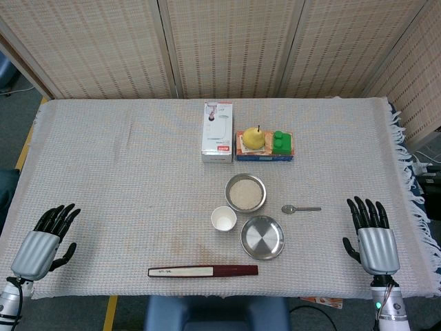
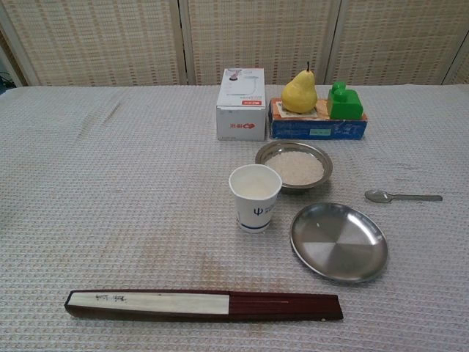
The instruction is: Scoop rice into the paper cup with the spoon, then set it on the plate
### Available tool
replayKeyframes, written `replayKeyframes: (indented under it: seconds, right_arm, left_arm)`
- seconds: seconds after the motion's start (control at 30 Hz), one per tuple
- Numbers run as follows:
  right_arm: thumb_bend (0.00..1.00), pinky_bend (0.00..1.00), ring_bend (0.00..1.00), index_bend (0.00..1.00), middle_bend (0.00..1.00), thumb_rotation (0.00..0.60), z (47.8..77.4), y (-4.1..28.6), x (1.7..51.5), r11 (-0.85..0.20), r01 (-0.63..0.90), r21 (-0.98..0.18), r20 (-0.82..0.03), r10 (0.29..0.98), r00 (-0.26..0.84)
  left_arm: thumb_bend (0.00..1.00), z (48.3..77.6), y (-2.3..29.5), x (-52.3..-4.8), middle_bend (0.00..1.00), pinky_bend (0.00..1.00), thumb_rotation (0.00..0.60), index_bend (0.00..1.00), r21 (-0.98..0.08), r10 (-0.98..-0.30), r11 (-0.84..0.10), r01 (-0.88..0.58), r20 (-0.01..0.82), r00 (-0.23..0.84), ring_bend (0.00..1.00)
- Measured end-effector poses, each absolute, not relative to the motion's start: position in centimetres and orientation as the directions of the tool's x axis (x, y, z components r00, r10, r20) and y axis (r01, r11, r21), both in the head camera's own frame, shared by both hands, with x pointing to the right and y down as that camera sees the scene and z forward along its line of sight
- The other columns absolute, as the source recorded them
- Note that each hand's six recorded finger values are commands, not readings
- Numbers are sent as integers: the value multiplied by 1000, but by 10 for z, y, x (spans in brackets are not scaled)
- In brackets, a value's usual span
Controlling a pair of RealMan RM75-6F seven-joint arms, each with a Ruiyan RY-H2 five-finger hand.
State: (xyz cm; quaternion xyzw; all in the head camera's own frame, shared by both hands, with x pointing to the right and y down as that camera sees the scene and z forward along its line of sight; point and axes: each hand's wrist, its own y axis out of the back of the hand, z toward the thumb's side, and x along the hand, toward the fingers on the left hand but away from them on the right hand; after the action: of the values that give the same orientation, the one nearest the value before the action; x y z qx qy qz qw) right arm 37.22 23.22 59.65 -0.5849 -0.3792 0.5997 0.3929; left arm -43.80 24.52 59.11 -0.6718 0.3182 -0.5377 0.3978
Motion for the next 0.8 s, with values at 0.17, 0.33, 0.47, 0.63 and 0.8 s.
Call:
replayKeyframes:
  seconds: [0.17,0.33,0.47,0.63,0.8]
  right_arm:
    - [202,0,0,195,38,600,606,227,369,-416,-27,-909,-416,909,0]
    - [206,0,0,343,64,600,632,209,360,-442,-78,-893,-446,895,29]
    - [209,0,0,403,79,600,658,195,353,-463,-139,-876,-472,881,42]
    - [215,0,0,435,103,600,695,178,329,-503,-184,-844,-522,849,74]
    - [227,0,0,447,109,600,719,172,320,-529,-197,-825,-549,833,63]
  left_arm:
    - [433,593,244,-437,0,100,600,0,-873,-852,-488,-8,474,221,0]
    - [434,597,244,-432,0,101,600,0,-865,-841,-501,-10,484,240,0]
    - [433,597,244,-430,0,101,600,0,-862,-837,-507,-14,488,248,0]
    - [433,596,244,-433,0,101,600,0,-862,-838,-507,-22,487,247,0]
    - [433,595,244,-435,0,101,600,0,-861,-838,-508,-27,487,245,0]
